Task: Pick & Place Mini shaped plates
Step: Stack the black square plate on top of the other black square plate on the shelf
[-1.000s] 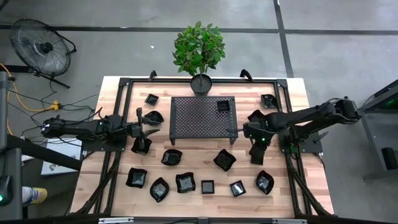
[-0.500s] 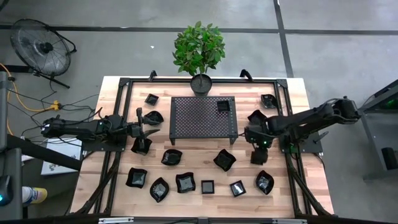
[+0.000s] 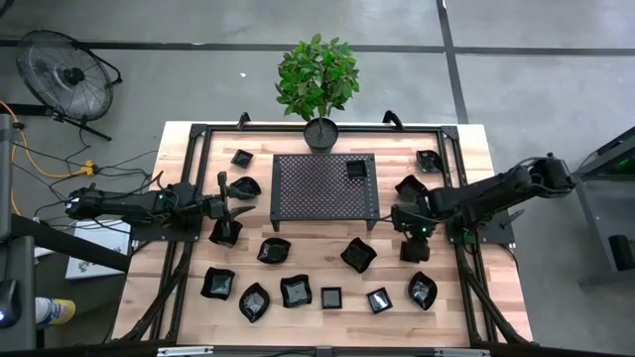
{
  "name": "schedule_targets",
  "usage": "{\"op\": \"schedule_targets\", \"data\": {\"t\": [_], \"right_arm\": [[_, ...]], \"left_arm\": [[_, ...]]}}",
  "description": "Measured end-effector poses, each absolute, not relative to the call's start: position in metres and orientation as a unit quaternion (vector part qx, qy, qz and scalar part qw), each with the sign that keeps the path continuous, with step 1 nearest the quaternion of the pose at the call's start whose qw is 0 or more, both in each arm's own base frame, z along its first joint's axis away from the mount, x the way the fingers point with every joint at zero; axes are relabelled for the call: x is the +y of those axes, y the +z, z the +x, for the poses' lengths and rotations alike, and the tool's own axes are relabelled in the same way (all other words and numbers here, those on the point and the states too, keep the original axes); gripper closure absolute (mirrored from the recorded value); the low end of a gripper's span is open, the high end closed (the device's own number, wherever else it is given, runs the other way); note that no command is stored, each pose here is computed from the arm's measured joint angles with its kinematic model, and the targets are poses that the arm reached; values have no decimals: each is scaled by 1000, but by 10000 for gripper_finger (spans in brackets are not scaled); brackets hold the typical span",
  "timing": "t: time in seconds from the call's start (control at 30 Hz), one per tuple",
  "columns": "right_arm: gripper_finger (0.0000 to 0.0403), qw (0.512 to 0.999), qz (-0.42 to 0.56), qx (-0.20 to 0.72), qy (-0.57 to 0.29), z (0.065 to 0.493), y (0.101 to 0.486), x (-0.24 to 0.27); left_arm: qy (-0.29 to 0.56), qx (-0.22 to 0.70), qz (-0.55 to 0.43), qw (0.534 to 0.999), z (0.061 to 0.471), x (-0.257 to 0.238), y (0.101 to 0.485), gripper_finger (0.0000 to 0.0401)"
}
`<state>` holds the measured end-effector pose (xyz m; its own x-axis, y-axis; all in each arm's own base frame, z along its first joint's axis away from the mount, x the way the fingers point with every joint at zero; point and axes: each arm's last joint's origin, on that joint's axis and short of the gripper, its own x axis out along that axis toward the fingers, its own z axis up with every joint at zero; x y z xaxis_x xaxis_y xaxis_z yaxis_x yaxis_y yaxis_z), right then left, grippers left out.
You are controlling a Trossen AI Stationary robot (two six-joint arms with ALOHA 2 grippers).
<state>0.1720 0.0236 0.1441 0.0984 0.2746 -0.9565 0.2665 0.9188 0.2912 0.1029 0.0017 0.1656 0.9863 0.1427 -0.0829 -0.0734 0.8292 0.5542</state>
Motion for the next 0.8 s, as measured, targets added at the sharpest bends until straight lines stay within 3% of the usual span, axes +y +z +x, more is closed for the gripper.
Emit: {"op": "schedule_targets", "data": {"t": [0.23,0.57,0.8], "right_arm": [[269,721,197,665,1,172,142,23],[392,716,205,667,11,172,142,24],[401,706,239,667,-6,172,142,25]], "left_arm": [[57,60,287,954,103,2,166,261],[57,60,287,954,103,2,166,261],[57,60,287,954,103,2,166,261]]}}
